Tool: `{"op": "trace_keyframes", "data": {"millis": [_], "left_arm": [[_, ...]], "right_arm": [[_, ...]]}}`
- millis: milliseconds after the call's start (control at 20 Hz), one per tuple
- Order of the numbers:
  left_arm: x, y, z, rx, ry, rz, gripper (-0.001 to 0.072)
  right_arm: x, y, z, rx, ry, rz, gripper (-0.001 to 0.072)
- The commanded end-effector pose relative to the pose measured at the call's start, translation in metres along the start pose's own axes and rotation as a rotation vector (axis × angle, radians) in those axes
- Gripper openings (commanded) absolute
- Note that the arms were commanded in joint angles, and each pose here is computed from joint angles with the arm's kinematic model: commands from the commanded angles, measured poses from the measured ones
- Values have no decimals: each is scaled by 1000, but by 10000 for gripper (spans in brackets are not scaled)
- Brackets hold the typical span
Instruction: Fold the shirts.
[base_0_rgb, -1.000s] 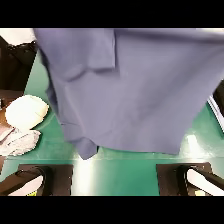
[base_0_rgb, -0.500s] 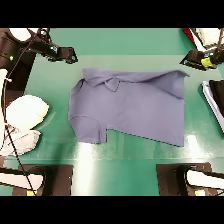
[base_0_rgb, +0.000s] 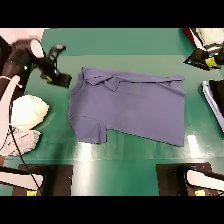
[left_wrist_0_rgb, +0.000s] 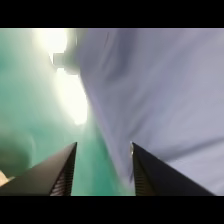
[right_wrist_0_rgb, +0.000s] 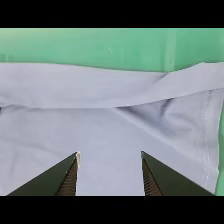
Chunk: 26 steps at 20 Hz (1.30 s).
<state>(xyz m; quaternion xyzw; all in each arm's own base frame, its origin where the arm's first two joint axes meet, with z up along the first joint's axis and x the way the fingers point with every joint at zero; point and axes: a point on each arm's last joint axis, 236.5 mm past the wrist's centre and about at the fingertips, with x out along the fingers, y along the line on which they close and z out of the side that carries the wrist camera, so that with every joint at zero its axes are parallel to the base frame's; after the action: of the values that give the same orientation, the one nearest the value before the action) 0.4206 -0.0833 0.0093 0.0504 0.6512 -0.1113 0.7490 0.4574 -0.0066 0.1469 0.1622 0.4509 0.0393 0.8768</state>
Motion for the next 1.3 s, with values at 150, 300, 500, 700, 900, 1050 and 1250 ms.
{"op": "trace_keyframes", "data": {"millis": [150,300,500,700,900,1050,1250], "left_arm": [[46,-1,-98,-123,39,-10,410],[59,-16,-120,-290,4,-159,410],[68,-29,-122,-386,-10,-282,412],[70,-26,-112,-401,-51,-279,409],[70,-27,-109,-409,-61,-280,409],[70,-27,-111,-410,-57,-280,409],[73,-29,-113,-420,-51,-289,407]], "right_arm": [[-29,14,0,-62,-35,11,440],[-36,17,1,-67,-50,12,440],[-35,17,-4,-67,-28,15,440],[-35,17,-9,-67,-8,15,440],[-35,17,-11,-67,-1,15,440],[-35,17,-12,-67,6,16,441],[-36,17,-17,-67,26,16,440]]}}
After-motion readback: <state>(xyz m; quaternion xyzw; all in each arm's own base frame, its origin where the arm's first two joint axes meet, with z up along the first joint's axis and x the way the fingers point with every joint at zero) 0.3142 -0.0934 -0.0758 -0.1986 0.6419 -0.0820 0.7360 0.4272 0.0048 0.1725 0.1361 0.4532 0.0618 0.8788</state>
